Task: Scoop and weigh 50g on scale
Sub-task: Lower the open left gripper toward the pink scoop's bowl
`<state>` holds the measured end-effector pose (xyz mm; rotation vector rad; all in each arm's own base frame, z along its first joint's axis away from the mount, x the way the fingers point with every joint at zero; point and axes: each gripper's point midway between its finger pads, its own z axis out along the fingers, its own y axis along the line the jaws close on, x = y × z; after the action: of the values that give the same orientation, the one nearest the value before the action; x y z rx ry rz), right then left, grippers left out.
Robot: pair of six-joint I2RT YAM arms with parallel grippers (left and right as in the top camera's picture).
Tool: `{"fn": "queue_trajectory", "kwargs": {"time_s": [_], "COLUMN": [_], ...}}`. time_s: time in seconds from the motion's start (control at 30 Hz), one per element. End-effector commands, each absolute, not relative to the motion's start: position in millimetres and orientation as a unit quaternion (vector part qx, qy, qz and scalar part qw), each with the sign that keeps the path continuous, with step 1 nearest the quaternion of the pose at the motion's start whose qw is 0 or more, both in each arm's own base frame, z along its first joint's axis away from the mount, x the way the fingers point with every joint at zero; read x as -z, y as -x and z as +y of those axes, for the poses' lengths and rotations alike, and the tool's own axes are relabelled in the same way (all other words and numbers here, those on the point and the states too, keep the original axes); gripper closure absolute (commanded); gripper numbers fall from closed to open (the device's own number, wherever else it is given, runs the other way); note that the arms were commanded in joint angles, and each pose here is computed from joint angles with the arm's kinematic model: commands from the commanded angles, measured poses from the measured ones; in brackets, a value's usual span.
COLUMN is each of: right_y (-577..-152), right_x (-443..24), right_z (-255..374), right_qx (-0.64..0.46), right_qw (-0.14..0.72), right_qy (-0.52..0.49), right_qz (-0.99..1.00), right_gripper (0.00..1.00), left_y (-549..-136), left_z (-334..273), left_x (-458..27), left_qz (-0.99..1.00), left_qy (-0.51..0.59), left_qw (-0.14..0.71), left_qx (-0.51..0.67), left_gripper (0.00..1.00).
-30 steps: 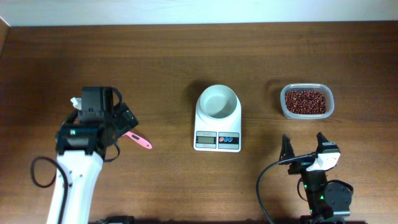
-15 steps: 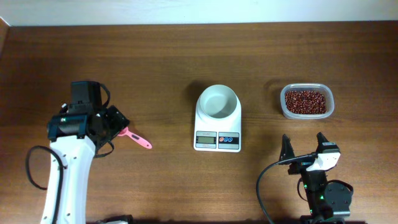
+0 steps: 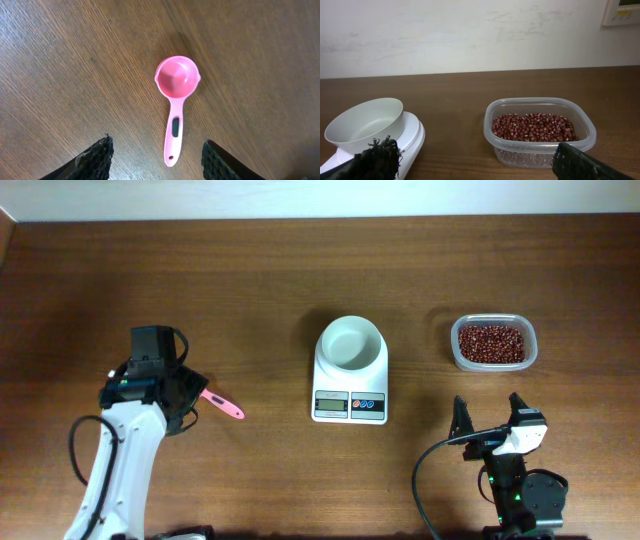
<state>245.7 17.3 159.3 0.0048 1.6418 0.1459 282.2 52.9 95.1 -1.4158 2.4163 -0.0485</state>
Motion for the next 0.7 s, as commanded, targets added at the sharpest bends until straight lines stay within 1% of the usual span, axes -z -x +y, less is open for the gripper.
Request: {"fn": "queue_trajectory", "kwargs": {"time_s": [0.0,0.07,0.17,0.27,0.4,0.5,0.67], "right_y": [-245,-245,-245,-245,-245,-245,-245], "right_x": [-158,-158,-158,-158,-158,-158,-158], "right_z": [20,20,20,20,20,20,20], "right_qx": [-0.066,-0.066,-0.066,-0.066,-0.066,-0.066,-0.066], "right_qw": [0.679,0.679,0.679,0.679,0.679,0.679,0.679], "right_qy": [0.005,0.005,0.005,0.005,0.005,0.005,0.005], "right_qz": [0.731,0.731,0.731,0.731,0.731,0.731,0.731], "right_gripper": [0.01,0.01,0.01,0.01,0.01,0.01,0.01], "left_y": [-279,-278,-285,-294,-296,-304,-306], "left_z": [54,54,55,61,74,77,75], "left_x": [-72,-60,-43,-37,-34,-29,-17], "left_qz": [0.839,0.84,0.842,0.837,0.828,0.827,0.829], "left_qy": [0.528,0.529,0.529,0.535,0.546,0.546,0.546], "left_qw": [0.133,0.117,0.104,0.114,0.124,0.135,0.122], "left_qx": [0.005,-0.003,-0.008,-0.008,-0.022,-0.02,-0.02], "left_gripper": [0.4,0.4,0.46,0.46,0.49,0.55,0.64]}}
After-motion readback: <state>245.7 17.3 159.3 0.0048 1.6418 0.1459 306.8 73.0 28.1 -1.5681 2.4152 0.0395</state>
